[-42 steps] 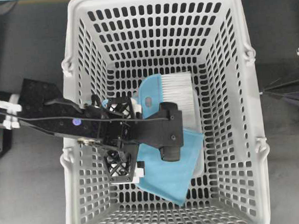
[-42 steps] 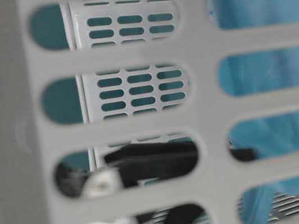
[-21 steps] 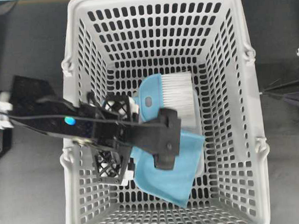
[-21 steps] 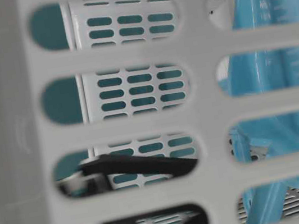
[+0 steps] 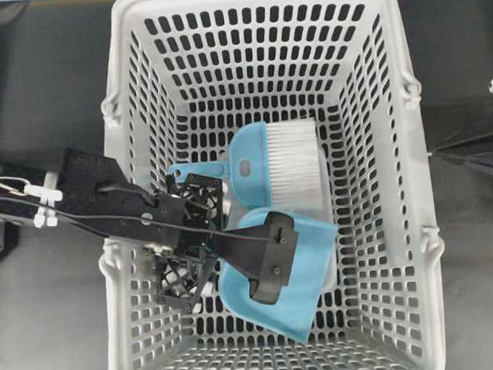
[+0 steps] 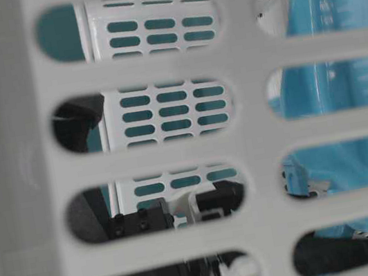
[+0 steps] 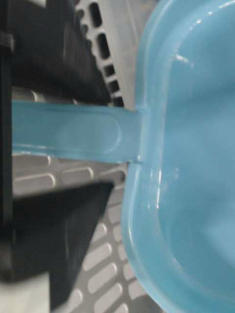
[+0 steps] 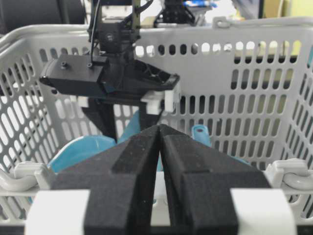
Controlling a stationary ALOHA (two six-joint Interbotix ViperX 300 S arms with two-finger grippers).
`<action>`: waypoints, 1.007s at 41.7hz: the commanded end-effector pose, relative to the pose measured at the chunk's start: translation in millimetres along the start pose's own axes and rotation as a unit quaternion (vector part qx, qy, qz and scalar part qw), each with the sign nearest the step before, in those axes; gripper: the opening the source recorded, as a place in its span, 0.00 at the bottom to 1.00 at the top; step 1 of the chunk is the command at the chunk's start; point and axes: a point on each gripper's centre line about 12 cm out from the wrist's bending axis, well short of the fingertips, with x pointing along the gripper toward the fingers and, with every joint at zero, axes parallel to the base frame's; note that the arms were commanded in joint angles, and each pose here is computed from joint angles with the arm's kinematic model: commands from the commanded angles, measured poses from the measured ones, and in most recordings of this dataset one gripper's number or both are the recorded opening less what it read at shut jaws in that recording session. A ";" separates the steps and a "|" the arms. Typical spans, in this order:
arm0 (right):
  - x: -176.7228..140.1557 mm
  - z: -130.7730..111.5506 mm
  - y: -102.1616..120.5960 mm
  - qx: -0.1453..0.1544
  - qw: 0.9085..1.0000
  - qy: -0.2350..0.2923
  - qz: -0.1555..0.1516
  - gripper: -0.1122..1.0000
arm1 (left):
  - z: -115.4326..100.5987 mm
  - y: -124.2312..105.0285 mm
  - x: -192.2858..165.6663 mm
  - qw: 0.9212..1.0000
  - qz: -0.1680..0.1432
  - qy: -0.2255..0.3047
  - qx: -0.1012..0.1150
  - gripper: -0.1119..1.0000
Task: Pick up the dustpan from the shopping basket with the left arm.
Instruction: 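Lift the dustpan upward with the left gripper, tilting it up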
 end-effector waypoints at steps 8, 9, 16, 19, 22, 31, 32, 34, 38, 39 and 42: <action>1.0 2.4 0.2 0.004 1.000 -0.004 0.000 0.10 | 12.4 5.9 -54.7 0.996 0.009 -0.090 -0.013 0.35; 0.9 1.8 0.5 0.004 1.000 -0.003 0.001 0.10 | 12.9 6.1 -59.6 0.995 0.010 -0.097 -0.014 0.35; 0.8 1.0 0.1 0.007 1.000 -0.002 0.000 0.10 | 13.0 11.5 -108.2 0.985 0.016 -0.169 -0.026 0.35; 1.0 0.7 0.1 0.007 1.000 -0.001 0.000 0.10 | 11.0 14.4 -128.3 0.980 0.017 -0.195 -0.041 0.35; 0.8 1.0 0.0 0.008 1.000 -0.002 0.000 0.10 | 9.1 16.7 -146.8 0.974 0.016 -0.216 -0.059 0.35; 0.7 -0.3 0.0 0.007 1.000 0.000 0.000 0.10 | 2.2 26.5 -181.5 0.961 0.015 -0.257 -0.104 0.35; 0.7 -0.5 0.0 0.008 1.000 0.001 0.000 0.10 | 1.1 27.6 -183.4 0.959 0.015 -0.259 -0.109 0.35; 0.7 -0.3 0.0 0.007 1.000 0.000 0.000 0.10 | -0.5 29.2 -183.6 0.958 0.015 -0.259 -0.118 0.35; 0.7 -0.3 0.0 0.008 1.000 0.000 0.000 0.10 | -2.1 30.0 -182.1 0.958 0.012 -0.257 -0.129 0.35; 0.7 -0.3 0.0 0.007 1.000 0.000 0.000 0.10 | -2.3 30.0 -182.0 0.958 0.012 -0.257 -0.130 0.35; 0.7 -0.5 0.0 0.007 1.000 0.001 0.000 0.10 | -2.1 30.0 -182.1 0.957 0.011 -0.257 -0.132 0.35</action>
